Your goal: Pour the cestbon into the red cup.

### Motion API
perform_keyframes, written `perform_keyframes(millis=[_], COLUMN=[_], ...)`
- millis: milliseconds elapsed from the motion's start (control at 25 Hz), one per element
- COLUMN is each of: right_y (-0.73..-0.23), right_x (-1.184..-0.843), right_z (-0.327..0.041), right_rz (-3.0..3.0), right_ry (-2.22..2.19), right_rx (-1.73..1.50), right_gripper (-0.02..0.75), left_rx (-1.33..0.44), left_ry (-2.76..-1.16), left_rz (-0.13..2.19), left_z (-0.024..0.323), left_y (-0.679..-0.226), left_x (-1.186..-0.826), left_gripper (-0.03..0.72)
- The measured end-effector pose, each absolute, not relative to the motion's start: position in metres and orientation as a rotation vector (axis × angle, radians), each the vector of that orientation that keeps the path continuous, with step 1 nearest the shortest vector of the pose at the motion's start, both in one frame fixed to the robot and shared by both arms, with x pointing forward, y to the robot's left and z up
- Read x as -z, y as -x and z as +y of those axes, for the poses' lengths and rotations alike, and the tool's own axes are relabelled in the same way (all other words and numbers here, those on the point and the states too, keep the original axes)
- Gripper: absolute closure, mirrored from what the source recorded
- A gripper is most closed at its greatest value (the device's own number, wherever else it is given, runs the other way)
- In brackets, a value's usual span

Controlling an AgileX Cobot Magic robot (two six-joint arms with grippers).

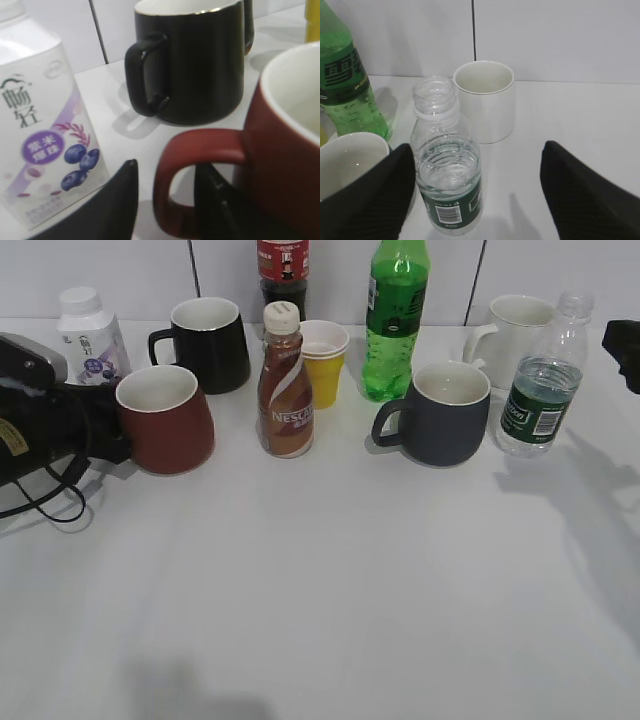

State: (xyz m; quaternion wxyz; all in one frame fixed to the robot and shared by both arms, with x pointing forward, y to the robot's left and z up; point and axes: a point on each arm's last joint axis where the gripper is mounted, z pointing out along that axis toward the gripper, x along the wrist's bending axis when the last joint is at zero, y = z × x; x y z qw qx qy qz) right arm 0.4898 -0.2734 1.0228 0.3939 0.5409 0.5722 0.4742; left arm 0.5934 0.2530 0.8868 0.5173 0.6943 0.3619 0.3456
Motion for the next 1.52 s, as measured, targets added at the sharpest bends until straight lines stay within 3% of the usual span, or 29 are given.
perform_keyframes(millis=[320, 480, 840, 1520], right_y=[-0.49, -0.49, -0.492, -0.531], right_x=[-1.023, -1.023, -1.018, -0.95], right_z=[-0.273, -0.273, -0.273, -0.264], right_rz=[1.452, 1.452, 1.465, 1.516], right_ry=[-1.372, -1.372, -1.386, -1.341], right_rx=[-1.203, -1.203, -1.192, -1.23], right_gripper=[0.151, 0.151, 0.151, 0.15], left_rx=[-0.827, -0.822, -0.825, -0.877], left_ry=[-1.67, -1.651, -1.639, -1.69], left_rz=[0.865, 0.876, 0.87, 0.839], left_z=[0.252, 0.252, 0.252, 0.254], left_y=[-0.593, -0.594, -0.594, -0.589], left_x=[-0.886, -0.887, -0.892, -0.911], left_gripper=[0.465, 0.621, 0.629, 0.629])
